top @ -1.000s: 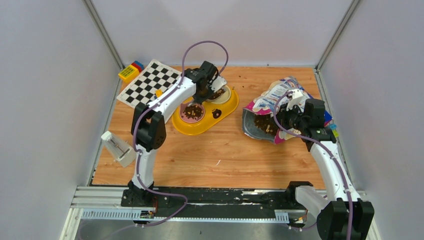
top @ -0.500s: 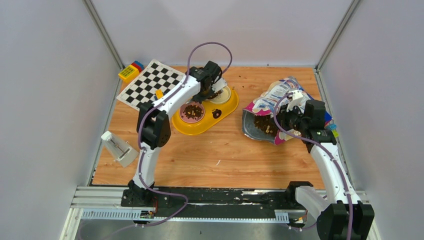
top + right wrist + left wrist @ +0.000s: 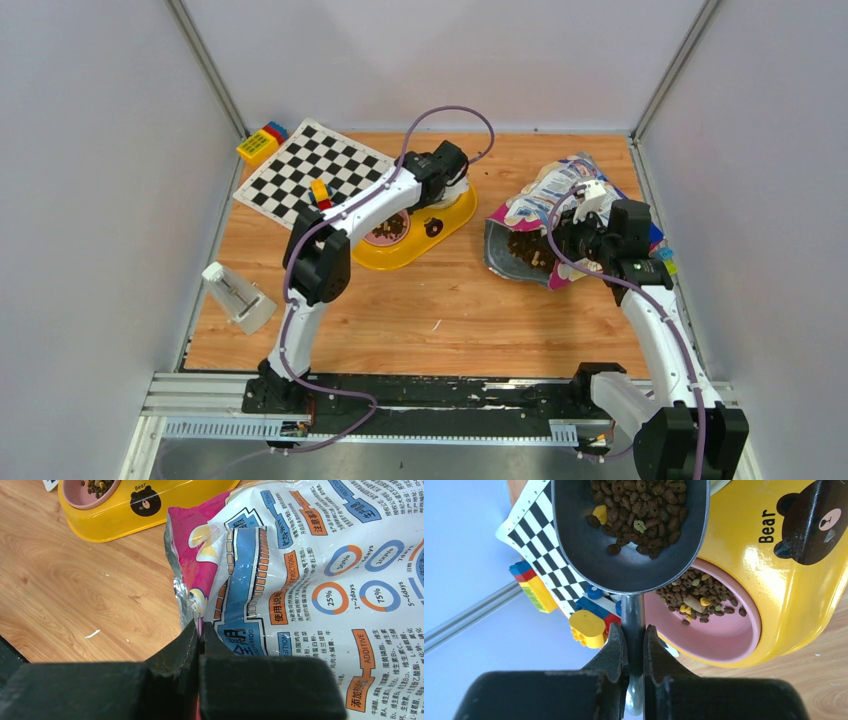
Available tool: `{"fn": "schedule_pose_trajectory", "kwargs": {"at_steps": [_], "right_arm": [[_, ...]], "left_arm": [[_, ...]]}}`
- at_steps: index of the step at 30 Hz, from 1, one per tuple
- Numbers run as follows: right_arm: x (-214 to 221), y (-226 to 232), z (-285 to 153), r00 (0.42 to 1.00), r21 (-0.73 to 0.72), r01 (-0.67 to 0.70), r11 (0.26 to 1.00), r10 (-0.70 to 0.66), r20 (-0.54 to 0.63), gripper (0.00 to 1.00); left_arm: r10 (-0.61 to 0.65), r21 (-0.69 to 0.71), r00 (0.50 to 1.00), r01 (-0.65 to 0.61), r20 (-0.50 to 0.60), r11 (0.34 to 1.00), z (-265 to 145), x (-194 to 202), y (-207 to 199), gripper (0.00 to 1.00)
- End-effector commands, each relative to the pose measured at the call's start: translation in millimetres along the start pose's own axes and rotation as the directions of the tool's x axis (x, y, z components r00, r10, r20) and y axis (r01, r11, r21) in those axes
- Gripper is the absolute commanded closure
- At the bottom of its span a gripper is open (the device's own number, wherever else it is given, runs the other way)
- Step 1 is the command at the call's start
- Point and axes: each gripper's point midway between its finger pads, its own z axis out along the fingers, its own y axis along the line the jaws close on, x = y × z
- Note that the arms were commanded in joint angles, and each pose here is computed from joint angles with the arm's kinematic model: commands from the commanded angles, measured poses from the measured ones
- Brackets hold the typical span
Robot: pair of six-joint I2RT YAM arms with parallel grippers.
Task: Serve the pet food
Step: Pour the pet food into the pet food bowl.
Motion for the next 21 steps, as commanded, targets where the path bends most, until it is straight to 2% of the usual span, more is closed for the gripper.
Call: {"fn": "schedule_pose_trajectory", "kwargs": {"at_steps": [1,21], "right_arm": [[-23.5,28.7,-9.5,0.996,-0.123,0.045,0.991,-0.034,0.084,1.00],[-23.8,28.7,-9.4,0.996,-0.123,0.046,0.991,-0.036,0.084,1.00]], "left_arm": [[-0.015,-0.113,1.000,0.018,0.023,0.993,-22.9,-0.3,31.9,1.00],[0.088,-0.306,0.996,-0.082,0.004,0.948,-42.4,-9.8,50.8,1.00]]}}
